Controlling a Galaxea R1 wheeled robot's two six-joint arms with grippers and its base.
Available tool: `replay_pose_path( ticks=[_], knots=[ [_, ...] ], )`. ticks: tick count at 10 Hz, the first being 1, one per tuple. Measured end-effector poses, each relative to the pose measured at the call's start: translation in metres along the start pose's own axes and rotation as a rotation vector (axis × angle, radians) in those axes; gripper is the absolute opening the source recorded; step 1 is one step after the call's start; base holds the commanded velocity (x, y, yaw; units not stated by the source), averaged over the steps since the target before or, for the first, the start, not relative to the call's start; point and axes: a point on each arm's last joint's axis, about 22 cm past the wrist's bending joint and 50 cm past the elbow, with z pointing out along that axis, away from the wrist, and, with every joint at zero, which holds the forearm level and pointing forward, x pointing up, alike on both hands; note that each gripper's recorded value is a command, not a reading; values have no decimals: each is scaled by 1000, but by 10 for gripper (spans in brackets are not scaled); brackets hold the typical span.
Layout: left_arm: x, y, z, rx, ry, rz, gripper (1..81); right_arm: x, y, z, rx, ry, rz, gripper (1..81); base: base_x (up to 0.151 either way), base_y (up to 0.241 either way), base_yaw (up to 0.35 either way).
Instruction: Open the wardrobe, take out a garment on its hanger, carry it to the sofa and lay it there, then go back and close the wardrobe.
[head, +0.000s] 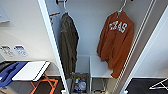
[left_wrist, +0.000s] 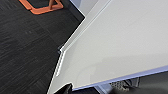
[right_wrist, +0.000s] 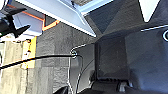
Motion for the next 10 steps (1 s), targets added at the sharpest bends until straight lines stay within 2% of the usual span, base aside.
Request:
replay_pose_path(
  ticks=[1,4,5,7,8,9,10],
  knots=[
    [1,-9,-4,11,10,-7,811,0,0,0,0,0,0,811,0,0,0],
    [3,-88,-37,126,11,-14,811,-1,-4,2,7,0,-8,811,0,0,0],
    [8,-105,-44,150,19,-14,811,-1,-4,2,9,-1,-11,811,0,0,0],
    [8,-110,-47,158,17,-22,811,-1,-4,2,8,-1,-12,811,0,0,0],
    [-1,-104,-46,140,-9,3,811,-1,-3,2,6,0,-13,811,0,0,0],
    [-13,-97,-45,111,-66,69,811,-1,-2,2,4,0,-14,811,0,0,0],
    [-30,-86,-46,54,-136,173,811,-1,-2,3,2,0,-14,811,0,0,0]
  ],
)
